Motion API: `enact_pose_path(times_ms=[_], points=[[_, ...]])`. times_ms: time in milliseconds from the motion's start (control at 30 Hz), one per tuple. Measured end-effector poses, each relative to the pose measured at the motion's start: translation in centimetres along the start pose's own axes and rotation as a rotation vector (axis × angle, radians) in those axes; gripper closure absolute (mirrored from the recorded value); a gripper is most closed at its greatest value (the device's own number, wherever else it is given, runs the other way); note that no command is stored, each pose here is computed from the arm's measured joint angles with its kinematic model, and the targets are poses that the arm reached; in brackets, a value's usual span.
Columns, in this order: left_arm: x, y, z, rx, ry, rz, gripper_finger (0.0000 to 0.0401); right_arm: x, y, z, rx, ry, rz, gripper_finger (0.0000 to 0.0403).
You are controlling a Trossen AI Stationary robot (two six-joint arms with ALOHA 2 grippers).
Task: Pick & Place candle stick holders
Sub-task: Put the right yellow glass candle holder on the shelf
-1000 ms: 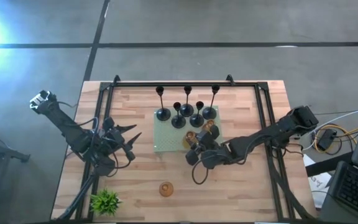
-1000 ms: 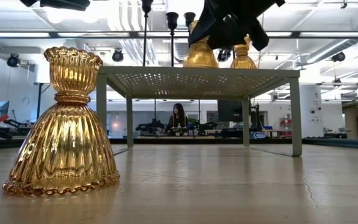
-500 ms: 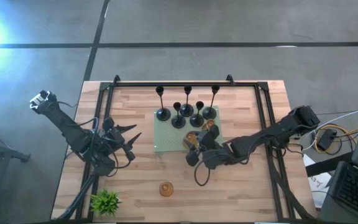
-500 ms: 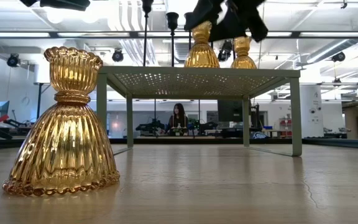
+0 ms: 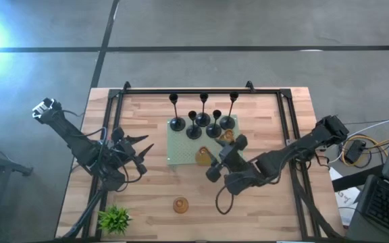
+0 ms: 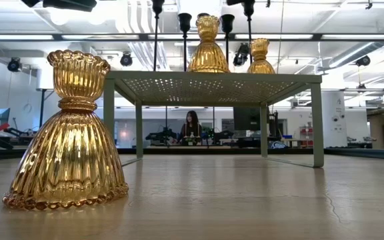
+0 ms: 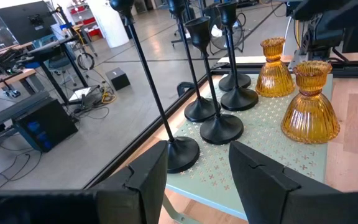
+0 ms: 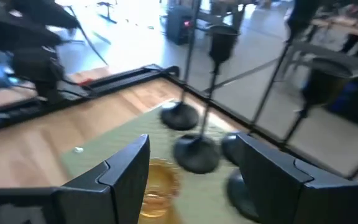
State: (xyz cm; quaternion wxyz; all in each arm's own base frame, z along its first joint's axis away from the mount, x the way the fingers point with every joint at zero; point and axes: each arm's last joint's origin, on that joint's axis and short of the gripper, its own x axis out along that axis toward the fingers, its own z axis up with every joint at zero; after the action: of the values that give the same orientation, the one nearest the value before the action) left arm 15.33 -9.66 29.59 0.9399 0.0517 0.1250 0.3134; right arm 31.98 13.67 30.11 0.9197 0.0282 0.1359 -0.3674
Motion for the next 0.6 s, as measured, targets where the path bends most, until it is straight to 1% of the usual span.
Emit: enact_pose_path(times_ms=[67,133,233,333,400,467,500,533,600], points=[[0.0,0.0,0.0,0.0,0.0,0.0,0.0224,-0.4,-0.1,0.2,-0.025,0.008,-0.012,0.0175],[0.0,0.0,0.0,0.0,0.0,0.0,0.0224,-0.9,0.1,0.4,-0.04,0.008,0.005,0.0176],[0.0,0.0,0.0,0.0,0.0,0.0,0.0224,-2.2,0.7,0.6,-0.112,0.02,0.075,0.0182],[0.0,0.0,0.0,0.0,0.0,0.0,0.0224,-3.8,1.6,0.0,-0.175,0.032,0.163,0.0196],[0.0,0.0,0.0,0.0,0.0,0.001,0.0224,-4.8,2.0,-1.2,-0.2,0.045,0.218,0.0212],[0.0,0.0,0.0,-0.001,0.0,0.001,0.0224,-5.2,2.8,-3.1,-0.176,0.042,0.241,0.0234],[0.0,0.0,0.0,-0.001,0.0,0.001,0.0224,-5.4,3.1,-4.0,-0.16,0.032,0.238,0.0248],[0.0,0.0,0.0,0.0,0.0,0.001,0.0224,-5.6,3.2,-5.2,-0.169,0.018,0.223,0.0263],[0.0,0.0,0.0,-0.001,0.0,0.001,0.0224,-5.5,3.8,-6.2,-0.13,-0.028,0.197,0.0295]])
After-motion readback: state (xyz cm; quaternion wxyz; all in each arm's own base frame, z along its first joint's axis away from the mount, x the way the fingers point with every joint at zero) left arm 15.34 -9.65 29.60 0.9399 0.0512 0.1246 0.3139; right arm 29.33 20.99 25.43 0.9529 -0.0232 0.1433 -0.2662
